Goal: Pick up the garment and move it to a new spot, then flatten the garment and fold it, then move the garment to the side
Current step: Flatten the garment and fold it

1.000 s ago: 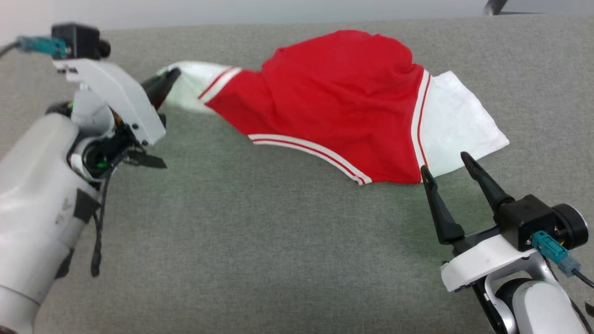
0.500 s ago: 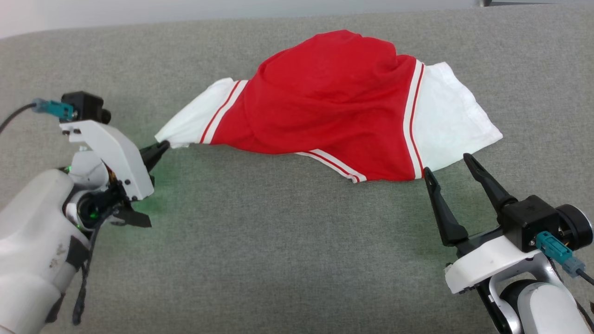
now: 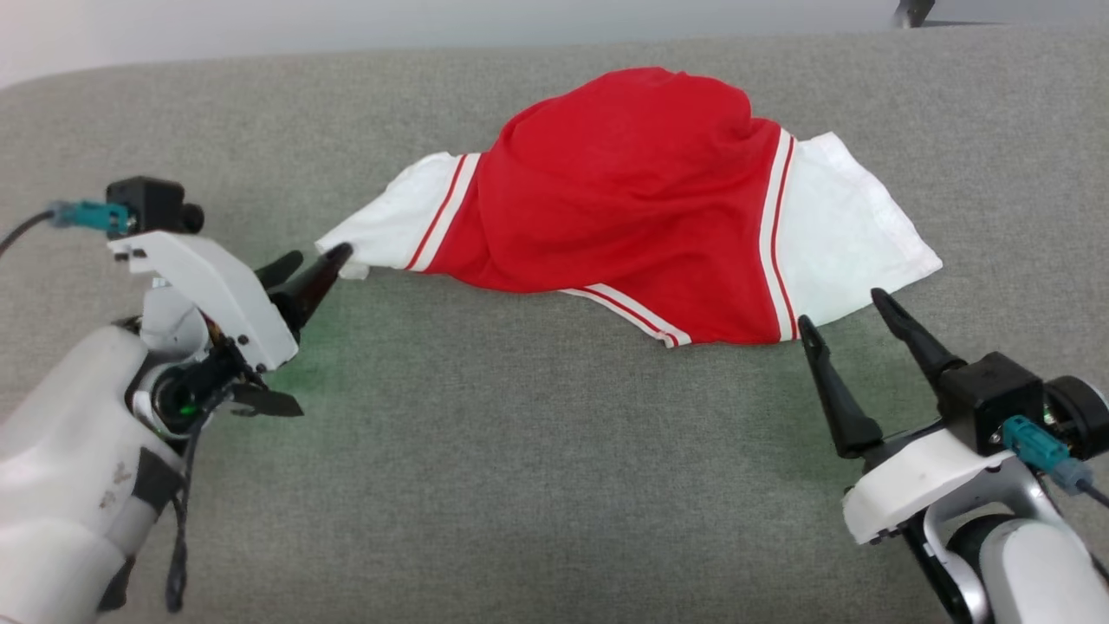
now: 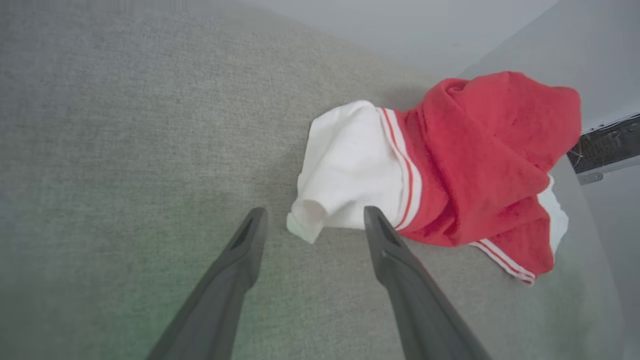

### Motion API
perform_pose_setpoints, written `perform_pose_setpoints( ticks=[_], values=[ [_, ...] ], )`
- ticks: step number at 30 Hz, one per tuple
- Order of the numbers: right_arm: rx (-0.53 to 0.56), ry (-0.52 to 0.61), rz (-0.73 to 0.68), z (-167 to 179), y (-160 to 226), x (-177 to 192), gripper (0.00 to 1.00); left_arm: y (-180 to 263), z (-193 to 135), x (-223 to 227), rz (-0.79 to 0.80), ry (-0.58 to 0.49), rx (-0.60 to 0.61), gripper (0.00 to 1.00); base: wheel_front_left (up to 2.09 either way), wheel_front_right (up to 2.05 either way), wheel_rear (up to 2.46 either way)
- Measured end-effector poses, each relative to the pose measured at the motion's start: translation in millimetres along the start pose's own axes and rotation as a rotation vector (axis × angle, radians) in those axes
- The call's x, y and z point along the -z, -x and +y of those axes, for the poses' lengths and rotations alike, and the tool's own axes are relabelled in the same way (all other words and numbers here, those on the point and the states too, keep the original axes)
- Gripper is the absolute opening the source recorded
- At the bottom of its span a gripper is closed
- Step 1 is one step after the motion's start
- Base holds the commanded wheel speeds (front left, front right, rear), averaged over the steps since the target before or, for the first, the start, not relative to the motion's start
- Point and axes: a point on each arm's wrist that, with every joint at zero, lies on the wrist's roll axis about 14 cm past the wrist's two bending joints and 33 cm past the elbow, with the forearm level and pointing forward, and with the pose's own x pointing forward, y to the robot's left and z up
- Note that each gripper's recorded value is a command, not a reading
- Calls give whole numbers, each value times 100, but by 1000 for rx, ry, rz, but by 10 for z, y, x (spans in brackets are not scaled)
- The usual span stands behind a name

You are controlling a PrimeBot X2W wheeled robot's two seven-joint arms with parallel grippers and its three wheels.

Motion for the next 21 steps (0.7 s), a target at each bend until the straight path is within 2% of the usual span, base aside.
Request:
perform_pose_setpoints(
  ticks=[6,10,17,21],
  values=[
    [9,10,22,-79,33,-8,100,225,9,-160,-174,9,15,100,0,0,0],
    [21,2,69,-106,105,84,100,398,64,24,-235,-16,-8,100,0,0,0],
    [43,-19,160,-224,196,232,100,708,97,607,-256,18,-54,100,0,0,0],
    [38,-8,247,-336,173,319,100,865,41,721,-295,42,-73,100,0,0,0]
  ],
)
